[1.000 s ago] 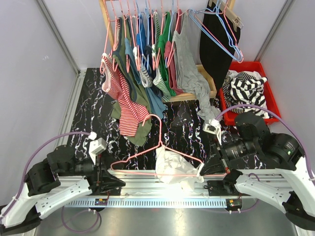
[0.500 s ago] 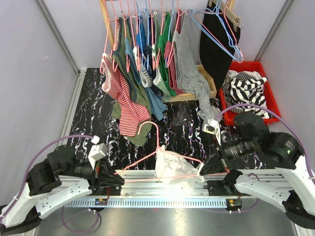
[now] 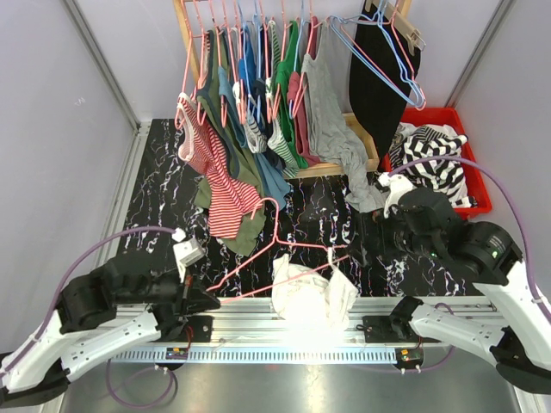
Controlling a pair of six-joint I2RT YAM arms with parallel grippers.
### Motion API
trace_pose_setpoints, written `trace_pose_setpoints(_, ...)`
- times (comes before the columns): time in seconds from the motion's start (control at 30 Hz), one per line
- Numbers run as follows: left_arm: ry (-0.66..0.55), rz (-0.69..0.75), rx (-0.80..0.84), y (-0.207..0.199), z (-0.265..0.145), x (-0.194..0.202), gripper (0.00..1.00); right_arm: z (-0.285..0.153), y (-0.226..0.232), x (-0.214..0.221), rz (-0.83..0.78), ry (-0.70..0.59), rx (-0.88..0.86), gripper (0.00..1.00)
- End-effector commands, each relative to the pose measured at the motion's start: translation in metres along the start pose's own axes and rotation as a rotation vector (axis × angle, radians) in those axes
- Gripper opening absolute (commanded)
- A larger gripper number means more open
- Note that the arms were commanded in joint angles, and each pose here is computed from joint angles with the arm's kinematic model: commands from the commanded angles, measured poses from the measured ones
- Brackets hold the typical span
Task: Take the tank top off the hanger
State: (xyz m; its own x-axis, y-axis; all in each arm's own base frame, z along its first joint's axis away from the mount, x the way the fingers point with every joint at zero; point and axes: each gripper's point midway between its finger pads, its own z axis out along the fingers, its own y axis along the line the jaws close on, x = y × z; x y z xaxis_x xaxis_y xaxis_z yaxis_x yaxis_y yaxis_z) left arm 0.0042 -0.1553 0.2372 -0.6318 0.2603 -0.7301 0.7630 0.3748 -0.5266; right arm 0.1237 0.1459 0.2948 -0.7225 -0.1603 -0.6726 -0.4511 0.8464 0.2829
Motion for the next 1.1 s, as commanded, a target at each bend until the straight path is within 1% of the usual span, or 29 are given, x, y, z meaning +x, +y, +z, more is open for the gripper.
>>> trace_pose_setpoints(0.0, 0.017, -0.060, -0.130, 0.017, 0.007, -0.012, 0.00, 0.013, -0.040, -0.015, 0.109, -0.097, 0.254, 1.00)
trace_pose_setpoints(0.03, 0.031, -0.062, -0.133, 0.018, 0.009, -0.011, 0.00, 0.019, -0.043, -0.012, 0.132, -0.093, 0.272, 1.00)
trace_pose_setpoints(0.07, 0.057, -0.064, -0.100, 0.013, 0.013, -0.008, 0.00, 0.031, -0.046, -0.001, 0.133, -0.055, 0.282, 1.00)
trace_pose_setpoints(0.13, 0.112, -0.074, -0.076, 0.011, 0.018, -0.001, 0.00, 0.047, -0.040, 0.007, 0.146, -0.023, 0.252, 1.00)
trace_pose_setpoints(0.17, 0.152, -0.078, -0.033, 0.004, 0.019, 0.006, 0.00, 0.056, -0.039, 0.018, 0.172, 0.008, 0.245, 1.00)
trace_pose_setpoints(0.2, 0.171, -0.086, -0.032, 0.004, 0.020, 0.009, 0.00, 0.063, -0.035, 0.017, 0.186, 0.000, 0.219, 1.00)
trace_pose_setpoints(0.3, 0.229, -0.101, -0.004, -0.001, 0.015, 0.021, 0.00, 0.076, -0.031, 0.032, 0.222, 0.040, 0.193, 1.00)
trace_pose_setpoints(0.33, 0.251, -0.109, -0.010, 0.000, 0.014, 0.025, 0.00, 0.079, -0.029, 0.036, 0.231, 0.058, 0.180, 1.00)
trace_pose_setpoints(0.37, 0.270, -0.128, -0.068, 0.008, 0.010, 0.030, 0.00, 0.083, -0.030, 0.043, 0.237, 0.080, 0.185, 1.00)
trace_pose_setpoints(0.47, 0.306, -0.153, -0.127, 0.015, 0.002, 0.038, 0.00, 0.096, -0.023, 0.062, 0.257, 0.150, 0.143, 1.00)
trace_pose_setpoints(0.5, 0.289, -0.150, -0.148, 0.017, -0.001, 0.034, 0.00, 0.100, -0.020, 0.064, 0.260, 0.156, 0.126, 1.00)
trace_pose_setpoints(0.53, 0.229, -0.138, -0.204, 0.021, -0.008, 0.021, 0.00, 0.103, -0.019, 0.071, 0.263, 0.179, 0.114, 1.00)
trace_pose_setpoints(0.57, 0.188, -0.130, -0.223, 0.022, -0.012, 0.013, 0.00, 0.106, -0.017, 0.073, 0.265, 0.179, 0.094, 1.00)
trace_pose_setpoints(0.6, 0.133, -0.127, -0.238, 0.022, -0.016, 0.004, 0.00, 0.108, -0.012, 0.065, 0.267, 0.129, 0.058, 1.00)
trace_pose_setpoints(0.63, 0.093, -0.121, -0.243, 0.021, -0.018, -0.005, 0.00, 0.108, -0.001, 0.067, 0.268, 0.144, -0.010, 1.00)
trace_pose_setpoints(0.67, 0.031, -0.106, -0.255, 0.022, -0.020, -0.018, 0.00, 0.112, 0.004, 0.071, 0.264, 0.154, -0.042, 1.00)
trace_pose_setpoints(0.7, -0.001, -0.105, -0.261, 0.022, -0.021, -0.024, 0.00, 0.117, 0.010, 0.068, 0.261, 0.148, -0.080, 1.00)
trace_pose_setpoints(0.77, -0.047, -0.094, -0.254, 0.020, -0.018, -0.036, 0.00, 0.126, 0.019, 0.083, 0.262, 0.211, -0.122, 1.00)
trace_pose_setpoints(0.8, -0.047, -0.094, -0.247, 0.019, -0.016, -0.038, 0.00, 0.134, 0.025, 0.089, 0.248, 0.233, -0.137, 1.00)
trace_pose_setpoints(0.87, -0.025, -0.091, -0.223, 0.016, -0.008, -0.039, 0.00, 0.146, 0.024, 0.101, 0.251, 0.258, -0.112, 1.00)
trace_pose_setpoints(0.9, -0.019, -0.088, -0.226, 0.017, -0.007, -0.040, 0.00, 0.152, 0.023, 0.109, 0.240, 0.284, -0.085, 1.00)
trace_pose_setpoints(0.97, -0.014, -0.087, -0.252, 0.020, -0.009, -0.041, 0.00, 0.159, 0.013, 0.111, 0.249, 0.271, 0.000, 1.00)
trace_pose_setpoints(1.03, -0.048, -0.089, -0.295, 0.022, -0.023, -0.047, 0.00, 0.164, 0.014, 0.119, 0.251, 0.297, 0.015, 0.99)
trace_pose_setpoints(1.07, -0.096, -0.092, -0.367, 0.032, -0.032, -0.054, 0.00, 0.165, 0.016, 0.123, 0.246, 0.310, 0.014, 0.97)
